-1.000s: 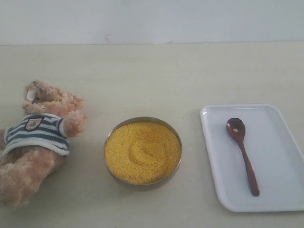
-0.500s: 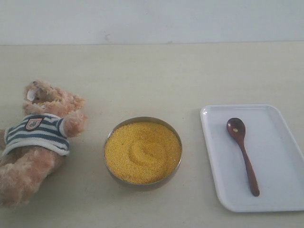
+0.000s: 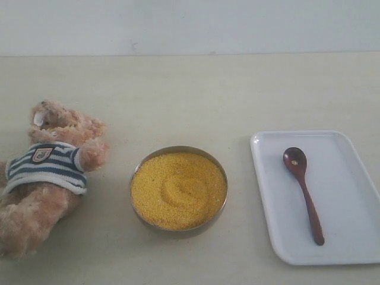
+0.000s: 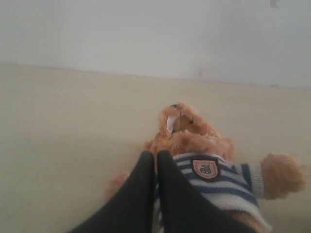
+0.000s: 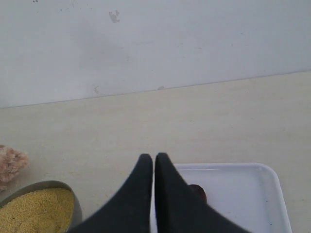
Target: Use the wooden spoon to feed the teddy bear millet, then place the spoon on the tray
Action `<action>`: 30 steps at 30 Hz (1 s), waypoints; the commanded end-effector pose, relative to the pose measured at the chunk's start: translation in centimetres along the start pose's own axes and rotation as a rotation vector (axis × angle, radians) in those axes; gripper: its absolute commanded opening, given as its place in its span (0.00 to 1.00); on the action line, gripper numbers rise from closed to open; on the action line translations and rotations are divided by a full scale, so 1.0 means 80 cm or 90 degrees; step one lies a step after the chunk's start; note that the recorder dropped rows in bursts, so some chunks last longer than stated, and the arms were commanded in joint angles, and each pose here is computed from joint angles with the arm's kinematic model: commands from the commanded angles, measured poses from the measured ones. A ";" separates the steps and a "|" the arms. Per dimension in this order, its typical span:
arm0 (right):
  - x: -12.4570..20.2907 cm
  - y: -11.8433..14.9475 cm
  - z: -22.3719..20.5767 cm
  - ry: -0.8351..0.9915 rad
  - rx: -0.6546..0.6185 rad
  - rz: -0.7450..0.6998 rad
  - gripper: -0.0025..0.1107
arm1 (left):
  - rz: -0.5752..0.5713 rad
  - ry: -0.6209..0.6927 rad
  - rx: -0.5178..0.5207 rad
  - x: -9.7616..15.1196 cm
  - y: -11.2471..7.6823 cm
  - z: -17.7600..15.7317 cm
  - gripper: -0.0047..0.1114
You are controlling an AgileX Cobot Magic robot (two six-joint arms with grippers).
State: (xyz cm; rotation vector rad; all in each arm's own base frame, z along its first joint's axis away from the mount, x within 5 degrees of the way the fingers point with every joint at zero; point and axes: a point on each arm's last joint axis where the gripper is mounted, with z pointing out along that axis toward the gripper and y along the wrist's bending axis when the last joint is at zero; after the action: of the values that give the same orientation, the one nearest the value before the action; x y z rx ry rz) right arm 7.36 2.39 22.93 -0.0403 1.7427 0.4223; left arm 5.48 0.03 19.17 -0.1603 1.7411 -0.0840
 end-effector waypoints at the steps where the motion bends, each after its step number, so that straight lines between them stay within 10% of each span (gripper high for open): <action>1: -0.001 0.000 -0.001 -0.008 0.000 -0.005 0.03 | 0.000 0.020 -0.018 0.007 0.003 0.001 0.07; 30: -0.001 0.000 -0.001 -0.008 0.000 -0.005 0.03 | 0.091 0.020 -0.047 0.006 0.008 0.001 0.07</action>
State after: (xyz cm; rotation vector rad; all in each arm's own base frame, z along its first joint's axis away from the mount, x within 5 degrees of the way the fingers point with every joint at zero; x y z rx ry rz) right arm 7.36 2.39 22.93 -0.0387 1.7428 0.4237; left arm 5.42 0.54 18.71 -0.0877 1.7799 0.0758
